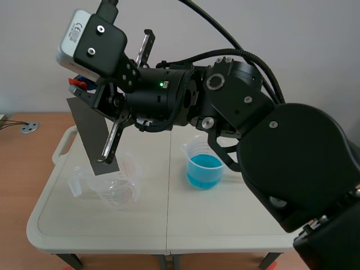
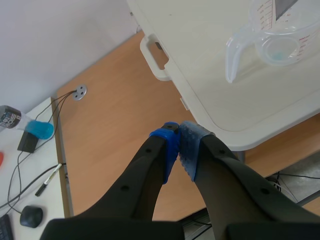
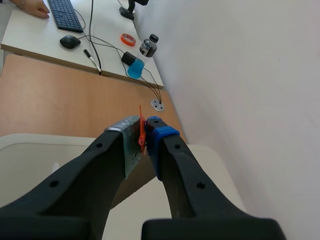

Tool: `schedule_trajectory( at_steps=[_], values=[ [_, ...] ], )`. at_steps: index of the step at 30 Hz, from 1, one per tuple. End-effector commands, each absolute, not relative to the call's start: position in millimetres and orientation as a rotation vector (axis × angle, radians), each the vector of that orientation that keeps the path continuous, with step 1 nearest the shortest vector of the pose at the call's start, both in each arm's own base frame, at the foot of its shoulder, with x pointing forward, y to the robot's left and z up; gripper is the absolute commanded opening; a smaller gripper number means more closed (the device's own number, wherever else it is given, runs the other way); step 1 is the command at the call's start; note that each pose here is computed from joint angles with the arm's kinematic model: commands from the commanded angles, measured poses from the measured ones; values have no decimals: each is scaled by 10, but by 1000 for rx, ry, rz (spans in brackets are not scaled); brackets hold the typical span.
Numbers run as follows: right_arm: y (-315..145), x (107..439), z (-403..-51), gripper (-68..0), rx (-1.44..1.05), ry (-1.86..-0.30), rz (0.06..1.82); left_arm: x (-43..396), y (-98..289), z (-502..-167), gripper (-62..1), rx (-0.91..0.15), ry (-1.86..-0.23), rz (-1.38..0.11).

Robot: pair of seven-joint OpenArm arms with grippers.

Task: Hold the metal plate by the orange handle, dip it into the blue solution, take it out and point at it, then put the plate back in the beaker on the left.
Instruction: 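Put the plate into the left beaker, then return to the home posture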

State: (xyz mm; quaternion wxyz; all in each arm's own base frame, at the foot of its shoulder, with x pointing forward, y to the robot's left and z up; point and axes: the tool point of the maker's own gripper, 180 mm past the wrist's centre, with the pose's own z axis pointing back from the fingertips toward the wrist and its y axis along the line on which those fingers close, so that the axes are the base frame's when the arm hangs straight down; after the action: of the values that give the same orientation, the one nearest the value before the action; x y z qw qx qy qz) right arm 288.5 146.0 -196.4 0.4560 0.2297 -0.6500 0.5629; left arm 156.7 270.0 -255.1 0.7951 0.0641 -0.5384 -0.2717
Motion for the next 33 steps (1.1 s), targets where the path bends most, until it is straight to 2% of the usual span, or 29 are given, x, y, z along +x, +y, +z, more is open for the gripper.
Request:
schedule_trajectory(
  at_steps=[1, 19, 33],
  values=[
    [1479, 2921, -1833, -662, 574, -1651, 1383, 1601, 2673, -2479, -590, 137, -1189, -581],
    [1533, 3024, -2354, -662, 627, -1523, 1280, 1602, 2673, -2478, -590, 137, -1189, -581],
    [1505, 3079, -2497, -662, 678, -1488, 1155, 1613, 2668, -2472, -590, 135, -1193, -582]
  ],
)
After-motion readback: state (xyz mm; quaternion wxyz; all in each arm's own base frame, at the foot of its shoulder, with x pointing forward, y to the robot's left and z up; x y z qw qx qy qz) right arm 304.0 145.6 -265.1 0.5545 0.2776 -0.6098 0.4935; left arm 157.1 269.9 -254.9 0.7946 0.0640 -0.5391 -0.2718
